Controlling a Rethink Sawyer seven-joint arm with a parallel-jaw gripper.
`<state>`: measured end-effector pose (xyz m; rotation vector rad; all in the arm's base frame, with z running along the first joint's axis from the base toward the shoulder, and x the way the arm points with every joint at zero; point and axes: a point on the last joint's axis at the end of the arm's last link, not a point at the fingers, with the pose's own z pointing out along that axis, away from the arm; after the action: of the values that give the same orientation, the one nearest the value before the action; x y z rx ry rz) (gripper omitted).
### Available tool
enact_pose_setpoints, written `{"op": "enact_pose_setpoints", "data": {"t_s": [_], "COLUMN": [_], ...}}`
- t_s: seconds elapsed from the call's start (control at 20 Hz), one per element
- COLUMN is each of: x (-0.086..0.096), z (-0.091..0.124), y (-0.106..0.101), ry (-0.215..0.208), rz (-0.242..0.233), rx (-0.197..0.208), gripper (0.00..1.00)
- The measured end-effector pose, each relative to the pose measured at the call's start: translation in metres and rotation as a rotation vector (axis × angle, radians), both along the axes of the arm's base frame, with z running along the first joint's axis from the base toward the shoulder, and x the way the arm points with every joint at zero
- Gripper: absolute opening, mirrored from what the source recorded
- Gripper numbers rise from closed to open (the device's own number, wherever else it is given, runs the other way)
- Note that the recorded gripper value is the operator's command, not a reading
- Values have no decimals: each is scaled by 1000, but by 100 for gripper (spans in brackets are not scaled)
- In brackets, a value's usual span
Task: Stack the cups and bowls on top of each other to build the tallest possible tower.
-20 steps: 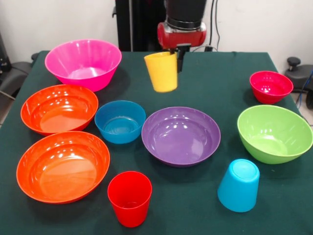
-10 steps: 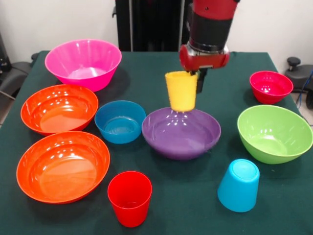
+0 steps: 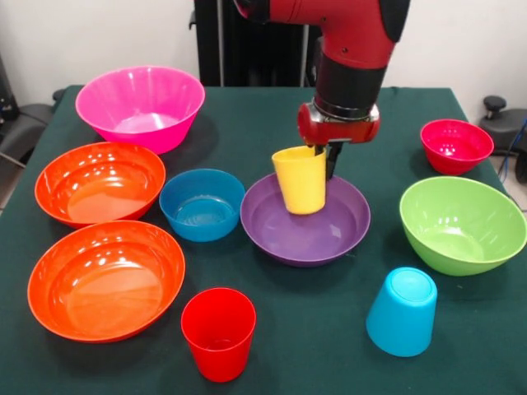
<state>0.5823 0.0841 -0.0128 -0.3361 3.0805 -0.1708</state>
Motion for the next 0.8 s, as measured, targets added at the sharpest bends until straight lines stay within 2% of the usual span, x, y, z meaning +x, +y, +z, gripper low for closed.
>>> {"op": "enact_pose_setpoints", "data": {"t_s": [0.35, 0.8], "x": [6, 9], "z": [-2, 1], "y": [-9, -4], "ry": [-10, -18], "rz": [4, -7], "rx": [-37, -42], "gripper": [0, 0]}}
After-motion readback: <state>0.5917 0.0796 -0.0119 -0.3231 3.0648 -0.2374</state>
